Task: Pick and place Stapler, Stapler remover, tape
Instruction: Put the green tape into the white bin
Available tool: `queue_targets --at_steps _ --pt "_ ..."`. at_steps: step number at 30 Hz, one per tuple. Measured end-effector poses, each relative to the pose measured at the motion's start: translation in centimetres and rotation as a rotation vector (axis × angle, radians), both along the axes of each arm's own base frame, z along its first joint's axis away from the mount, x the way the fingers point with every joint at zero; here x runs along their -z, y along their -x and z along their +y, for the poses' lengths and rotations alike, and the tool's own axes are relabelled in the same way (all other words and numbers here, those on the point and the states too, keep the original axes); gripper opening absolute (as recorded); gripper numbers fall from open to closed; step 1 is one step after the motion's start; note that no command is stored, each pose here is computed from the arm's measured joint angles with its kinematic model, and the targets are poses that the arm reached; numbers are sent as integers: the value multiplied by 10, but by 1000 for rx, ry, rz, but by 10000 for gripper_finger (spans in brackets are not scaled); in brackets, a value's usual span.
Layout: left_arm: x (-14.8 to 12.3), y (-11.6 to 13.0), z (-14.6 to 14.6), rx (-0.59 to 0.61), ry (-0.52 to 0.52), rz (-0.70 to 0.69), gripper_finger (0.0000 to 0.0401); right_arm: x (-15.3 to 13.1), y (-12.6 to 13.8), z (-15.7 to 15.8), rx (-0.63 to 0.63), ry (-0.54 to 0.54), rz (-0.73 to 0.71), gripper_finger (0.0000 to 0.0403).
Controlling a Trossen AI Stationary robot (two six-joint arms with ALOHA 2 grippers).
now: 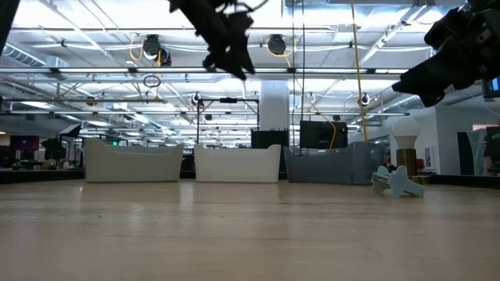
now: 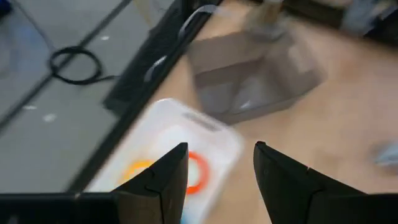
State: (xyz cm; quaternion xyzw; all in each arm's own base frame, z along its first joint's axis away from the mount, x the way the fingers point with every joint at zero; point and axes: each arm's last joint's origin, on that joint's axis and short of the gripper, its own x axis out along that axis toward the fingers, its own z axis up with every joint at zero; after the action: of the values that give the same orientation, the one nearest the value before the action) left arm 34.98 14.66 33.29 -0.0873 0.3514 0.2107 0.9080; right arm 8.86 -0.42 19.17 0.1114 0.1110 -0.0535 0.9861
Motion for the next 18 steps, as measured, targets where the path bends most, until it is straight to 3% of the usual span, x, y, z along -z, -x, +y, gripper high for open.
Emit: queue_targets --at_steps 8,13,18 --pt "-22 5 -42 -55 208 -119 182 -1 0 0 0 0 -15 137" --pt "-10 -5 -82 75 206 -31 182 -6 -1 0 -1 -1 -65 134" --pt "14 -18 -126 189 219 -94 182 -13 -2 0 6 -60 -142 130"
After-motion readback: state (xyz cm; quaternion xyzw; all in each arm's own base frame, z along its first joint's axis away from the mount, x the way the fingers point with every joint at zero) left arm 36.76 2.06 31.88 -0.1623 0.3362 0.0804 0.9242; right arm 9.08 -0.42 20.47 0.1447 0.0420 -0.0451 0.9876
